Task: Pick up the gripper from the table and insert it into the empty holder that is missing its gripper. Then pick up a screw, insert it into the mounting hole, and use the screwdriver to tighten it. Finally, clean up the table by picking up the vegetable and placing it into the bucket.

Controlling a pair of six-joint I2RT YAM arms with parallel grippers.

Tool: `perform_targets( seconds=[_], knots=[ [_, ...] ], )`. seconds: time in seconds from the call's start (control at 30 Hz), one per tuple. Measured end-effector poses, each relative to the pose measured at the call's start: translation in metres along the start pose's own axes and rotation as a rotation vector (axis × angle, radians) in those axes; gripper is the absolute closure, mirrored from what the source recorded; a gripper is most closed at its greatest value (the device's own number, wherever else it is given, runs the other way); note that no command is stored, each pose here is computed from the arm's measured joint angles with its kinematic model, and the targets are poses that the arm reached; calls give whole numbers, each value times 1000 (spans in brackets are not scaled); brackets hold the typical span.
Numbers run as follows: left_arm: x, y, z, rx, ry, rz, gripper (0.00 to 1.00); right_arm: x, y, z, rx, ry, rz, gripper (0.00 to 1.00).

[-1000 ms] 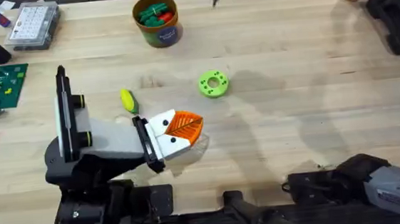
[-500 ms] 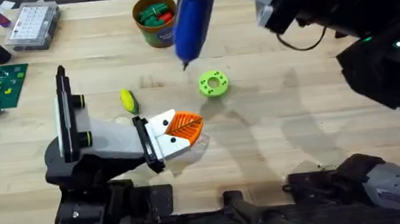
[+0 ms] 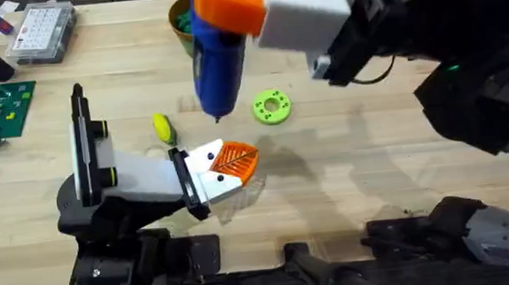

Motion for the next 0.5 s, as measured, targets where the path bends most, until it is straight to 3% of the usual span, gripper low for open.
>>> perform_targets(
  seconds=[0.5],
  knots=[
    [0, 0, 0, 0, 0, 0, 996, 20, -13, -12, 30, 98, 111, 986]
  ],
)
Point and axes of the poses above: each hand's point on the last joint's axis, 136 mm out from that joint toward the fingers, its own y axis back along the fingers, its own x axis along the line the jaws close on, z = x × y, the point moved 7 cm from there along y, back along the fingers, and after that the axes turned 2 degrees about -y, right-handed, at the moved point
